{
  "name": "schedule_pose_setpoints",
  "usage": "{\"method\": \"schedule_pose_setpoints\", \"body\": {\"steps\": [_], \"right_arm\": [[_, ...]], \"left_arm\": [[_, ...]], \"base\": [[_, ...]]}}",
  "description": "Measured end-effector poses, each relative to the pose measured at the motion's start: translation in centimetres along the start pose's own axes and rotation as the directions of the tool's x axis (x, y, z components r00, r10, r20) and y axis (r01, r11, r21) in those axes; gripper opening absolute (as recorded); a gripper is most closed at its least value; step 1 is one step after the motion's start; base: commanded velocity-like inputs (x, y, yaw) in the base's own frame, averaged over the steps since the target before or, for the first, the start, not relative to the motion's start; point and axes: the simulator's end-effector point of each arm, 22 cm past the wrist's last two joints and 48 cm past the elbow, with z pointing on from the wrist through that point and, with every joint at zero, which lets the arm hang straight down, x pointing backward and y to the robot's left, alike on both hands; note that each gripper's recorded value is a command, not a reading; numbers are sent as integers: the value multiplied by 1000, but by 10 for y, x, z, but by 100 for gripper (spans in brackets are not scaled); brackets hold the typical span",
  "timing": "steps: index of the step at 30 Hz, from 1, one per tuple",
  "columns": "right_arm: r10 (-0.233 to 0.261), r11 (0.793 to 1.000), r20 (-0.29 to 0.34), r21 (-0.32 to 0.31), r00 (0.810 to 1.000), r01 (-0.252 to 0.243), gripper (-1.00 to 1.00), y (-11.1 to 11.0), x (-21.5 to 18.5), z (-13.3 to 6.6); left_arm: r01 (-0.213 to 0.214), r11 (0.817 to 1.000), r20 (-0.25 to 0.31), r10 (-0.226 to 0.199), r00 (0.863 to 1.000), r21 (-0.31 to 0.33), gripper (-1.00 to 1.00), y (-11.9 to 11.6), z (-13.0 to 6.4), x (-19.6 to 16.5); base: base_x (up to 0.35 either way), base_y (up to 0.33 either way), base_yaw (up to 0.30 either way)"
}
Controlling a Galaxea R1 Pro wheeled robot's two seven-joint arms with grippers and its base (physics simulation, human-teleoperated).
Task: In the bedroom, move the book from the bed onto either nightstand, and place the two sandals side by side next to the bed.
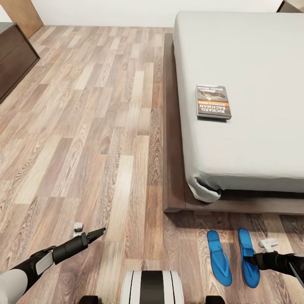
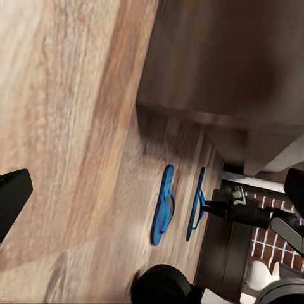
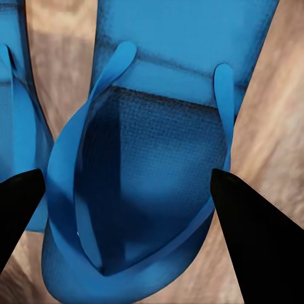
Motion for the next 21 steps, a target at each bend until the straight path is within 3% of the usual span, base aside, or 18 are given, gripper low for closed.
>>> {"method": "schedule_pose_setpoints", "body": {"steps": [14,21], "right_arm": [[3,1000,-56,-7,998,-4,-100,1,22,18],[2,1000,-57,-8,998,-2,-100,2,22,19]], "left_arm": [[52,999,-24,-52,998,-17,100,23,9,21],[51,999,-25,-52,998,-15,100,22,10,22]], "base": [[0,0,0],[0,0,0]]}}
